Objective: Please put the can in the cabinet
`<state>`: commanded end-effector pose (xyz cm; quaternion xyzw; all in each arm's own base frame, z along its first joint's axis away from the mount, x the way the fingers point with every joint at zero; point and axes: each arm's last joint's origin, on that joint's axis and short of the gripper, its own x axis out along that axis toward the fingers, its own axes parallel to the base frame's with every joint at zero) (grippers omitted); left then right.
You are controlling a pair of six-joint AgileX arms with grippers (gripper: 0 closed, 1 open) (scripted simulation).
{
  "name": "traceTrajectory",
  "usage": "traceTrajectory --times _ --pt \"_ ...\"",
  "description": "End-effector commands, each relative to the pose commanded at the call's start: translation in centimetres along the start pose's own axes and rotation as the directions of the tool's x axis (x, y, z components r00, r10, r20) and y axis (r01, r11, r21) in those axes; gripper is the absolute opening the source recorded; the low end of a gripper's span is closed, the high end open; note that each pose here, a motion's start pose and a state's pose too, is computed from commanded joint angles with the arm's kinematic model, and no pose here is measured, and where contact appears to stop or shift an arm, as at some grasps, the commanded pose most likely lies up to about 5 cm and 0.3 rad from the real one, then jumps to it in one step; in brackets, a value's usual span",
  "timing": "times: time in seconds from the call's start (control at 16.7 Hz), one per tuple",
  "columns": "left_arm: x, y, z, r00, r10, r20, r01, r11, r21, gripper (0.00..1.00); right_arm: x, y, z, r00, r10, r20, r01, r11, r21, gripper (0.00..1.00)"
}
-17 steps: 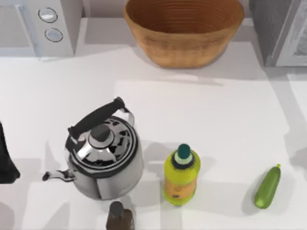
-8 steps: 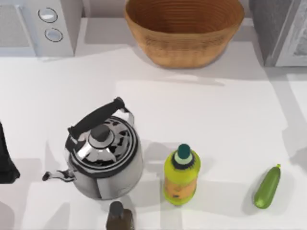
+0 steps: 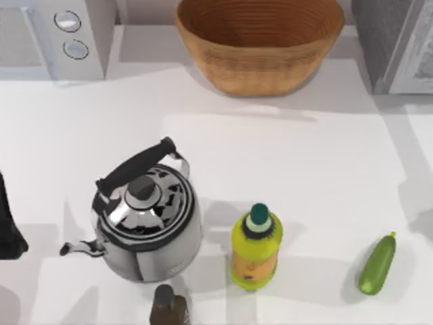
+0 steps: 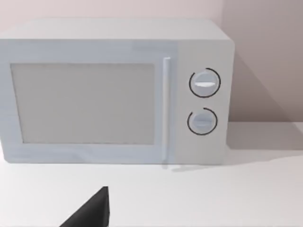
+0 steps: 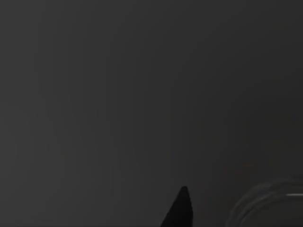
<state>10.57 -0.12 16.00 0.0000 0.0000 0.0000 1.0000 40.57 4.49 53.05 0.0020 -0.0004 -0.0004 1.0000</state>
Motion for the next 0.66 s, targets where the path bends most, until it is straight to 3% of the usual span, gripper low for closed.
traceTrajectory --times 0.3,0.66 --pt "0.0 0.0 0.0 1.0 0.0 0.0 0.0 1.0 0.0 1.0 0.0 0.0 0.0 1.0 0.0 0.0 0.0 1.0 0.0 0.98" --pt "0.0 0.0 0.0 1.0 0.0 0.0 0.0 1.0 0.0 1.0 0.0 0.0 0.0 1.0 0.0 0.0 0.0 1.0 0.0 1.0"
